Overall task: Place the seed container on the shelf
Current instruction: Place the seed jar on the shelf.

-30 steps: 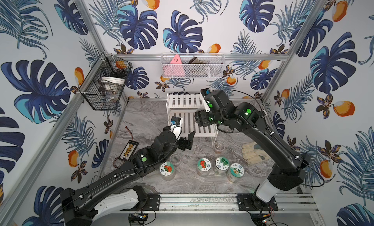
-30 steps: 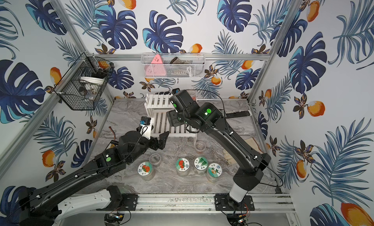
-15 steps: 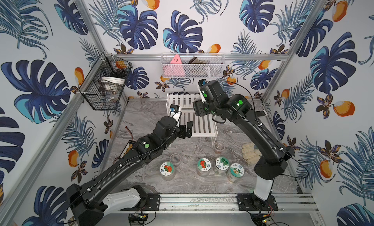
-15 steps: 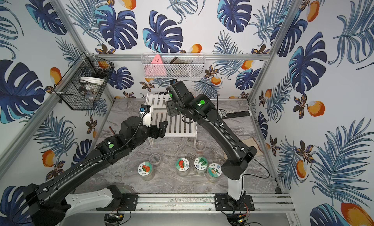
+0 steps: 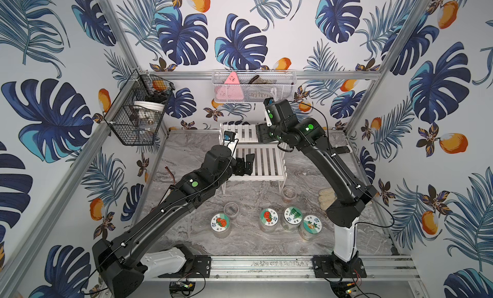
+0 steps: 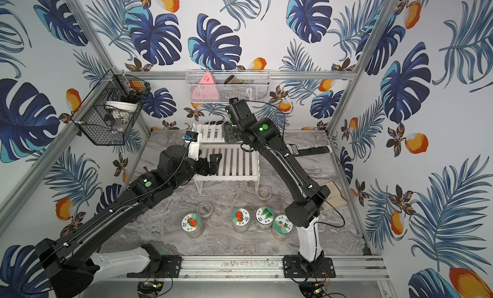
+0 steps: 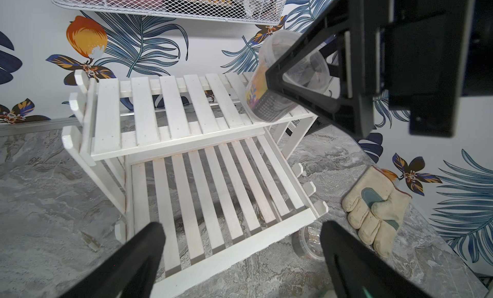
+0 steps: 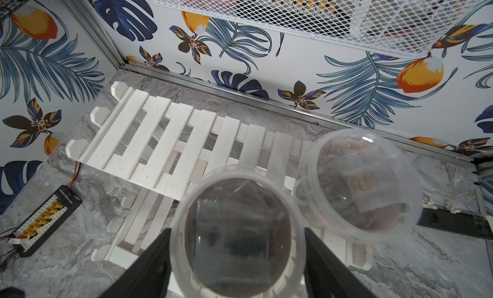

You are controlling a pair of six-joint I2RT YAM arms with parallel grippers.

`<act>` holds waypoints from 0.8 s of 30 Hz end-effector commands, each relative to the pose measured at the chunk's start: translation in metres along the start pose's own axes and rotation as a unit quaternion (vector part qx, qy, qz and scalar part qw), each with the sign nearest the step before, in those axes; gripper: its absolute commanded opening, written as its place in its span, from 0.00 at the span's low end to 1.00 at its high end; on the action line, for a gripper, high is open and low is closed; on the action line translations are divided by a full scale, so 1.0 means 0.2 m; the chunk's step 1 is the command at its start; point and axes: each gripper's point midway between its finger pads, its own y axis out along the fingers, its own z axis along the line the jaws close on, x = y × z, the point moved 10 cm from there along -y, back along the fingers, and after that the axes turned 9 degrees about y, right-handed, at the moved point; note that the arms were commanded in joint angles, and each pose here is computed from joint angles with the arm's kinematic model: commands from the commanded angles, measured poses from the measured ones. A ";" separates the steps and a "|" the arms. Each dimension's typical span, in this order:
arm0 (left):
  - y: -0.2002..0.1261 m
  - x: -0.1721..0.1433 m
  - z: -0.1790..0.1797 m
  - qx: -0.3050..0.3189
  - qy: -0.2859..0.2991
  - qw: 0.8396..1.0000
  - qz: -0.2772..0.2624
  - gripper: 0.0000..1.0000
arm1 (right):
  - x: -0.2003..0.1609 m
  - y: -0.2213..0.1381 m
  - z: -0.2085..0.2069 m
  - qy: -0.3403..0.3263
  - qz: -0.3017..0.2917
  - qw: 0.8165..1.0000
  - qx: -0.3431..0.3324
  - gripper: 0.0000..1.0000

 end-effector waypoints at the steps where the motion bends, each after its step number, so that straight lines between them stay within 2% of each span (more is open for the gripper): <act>1: 0.00 0.02 0.01 0.001 0.003 1.000 -0.010 0.99 | 0.05 0.03 0.02 0.006 -0.030 0.999 0.012 0.74; 17: -0.01 0.03 0.05 0.002 -0.004 1.000 -0.012 0.99 | 0.02 0.15 0.05 -0.003 -0.021 1.000 0.001 0.76; 20: -0.01 0.04 0.05 0.002 -0.004 1.000 -0.014 0.99 | 0.03 0.15 0.05 -0.002 -0.022 1.000 0.002 0.80; 24: -0.01 0.05 0.05 0.000 -0.005 1.000 -0.014 0.99 | 0.04 0.14 0.06 0.000 -0.026 1.000 0.004 0.81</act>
